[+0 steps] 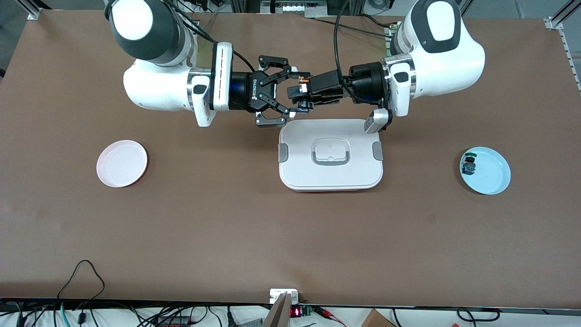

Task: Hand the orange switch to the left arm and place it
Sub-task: 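Bring the switch above the box while the left gripper approaches it, then close the left gripper on the orange switch, then open the right gripper while the left gripper pulls the switch away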

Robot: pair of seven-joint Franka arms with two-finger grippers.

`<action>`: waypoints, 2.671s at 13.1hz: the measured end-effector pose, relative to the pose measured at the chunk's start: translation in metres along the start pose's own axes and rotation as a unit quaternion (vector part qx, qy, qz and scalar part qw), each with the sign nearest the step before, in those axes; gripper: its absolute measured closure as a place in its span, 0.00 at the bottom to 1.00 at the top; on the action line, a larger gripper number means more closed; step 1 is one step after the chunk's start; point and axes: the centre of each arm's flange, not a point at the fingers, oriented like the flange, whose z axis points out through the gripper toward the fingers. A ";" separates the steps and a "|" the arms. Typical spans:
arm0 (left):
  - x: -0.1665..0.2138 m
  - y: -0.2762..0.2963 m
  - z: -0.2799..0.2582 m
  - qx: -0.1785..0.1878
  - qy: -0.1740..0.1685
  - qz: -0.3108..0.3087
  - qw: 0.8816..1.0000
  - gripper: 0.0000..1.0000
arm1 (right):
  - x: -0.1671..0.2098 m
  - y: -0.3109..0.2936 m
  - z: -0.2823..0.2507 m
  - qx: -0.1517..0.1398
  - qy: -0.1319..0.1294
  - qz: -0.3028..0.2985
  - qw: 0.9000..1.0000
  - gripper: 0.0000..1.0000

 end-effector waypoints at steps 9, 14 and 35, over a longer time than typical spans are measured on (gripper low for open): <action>0.014 0.003 -0.019 -0.008 0.001 -0.002 1.000 0.34 | -0.001 0.000 0.000 0.000 0.000 0.000 1.000 0.27; 0.017 -0.001 -0.025 -0.010 -0.015 -0.006 1.000 0.59 | 0.004 -0.003 0.001 0.001 0.001 -0.011 1.000 0.27; 0.126 -0.084 -0.270 0.112 -0.028 0.002 0.993 0.59 | -0.007 0.055 -0.160 0.024 -0.071 0.030 0.997 0.00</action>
